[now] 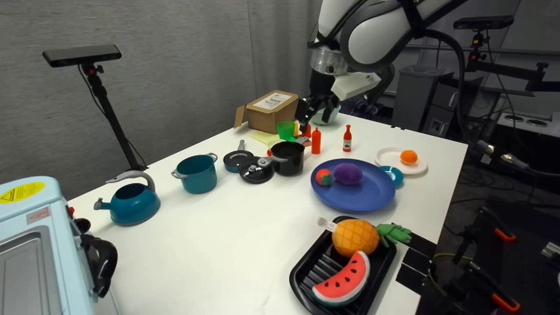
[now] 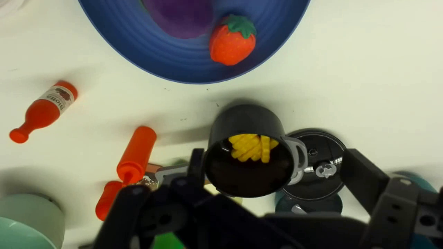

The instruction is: Put the strawberry, the eggplant, the pineapple, the watermelon and the orange plush toys on the blue plate

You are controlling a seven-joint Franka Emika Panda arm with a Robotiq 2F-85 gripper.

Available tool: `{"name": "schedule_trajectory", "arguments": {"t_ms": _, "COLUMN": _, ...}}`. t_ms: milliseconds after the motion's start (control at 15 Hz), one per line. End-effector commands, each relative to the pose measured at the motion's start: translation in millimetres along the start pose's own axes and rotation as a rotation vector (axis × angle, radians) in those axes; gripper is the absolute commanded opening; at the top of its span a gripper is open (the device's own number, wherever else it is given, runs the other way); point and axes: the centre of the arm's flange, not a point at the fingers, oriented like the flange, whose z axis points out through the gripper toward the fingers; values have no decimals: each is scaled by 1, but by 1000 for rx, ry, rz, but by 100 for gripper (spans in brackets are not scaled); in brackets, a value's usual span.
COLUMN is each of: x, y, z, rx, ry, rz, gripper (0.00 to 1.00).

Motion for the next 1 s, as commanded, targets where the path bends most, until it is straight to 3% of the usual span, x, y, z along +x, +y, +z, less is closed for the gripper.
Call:
{"name": "schedule_trajectory", "arguments": {"t_ms": 0, "x": 1, "y": 0, "z": 1, "rx": 0, "ry": -1, "rz": 2, "gripper": 100}}
{"name": "schedule_trajectory", "arguments": {"t_ms": 667, "x": 1, "y": 1, "z": 5, "rx": -2, "ry": -6, "rz": 4, "gripper": 100}}
{"name": "schedule_trajectory", "arguments": {"t_ms": 933, "x": 4, "y": 8, "z": 5, "rx": 25, "ry": -58, "rz": -44, "gripper": 100}}
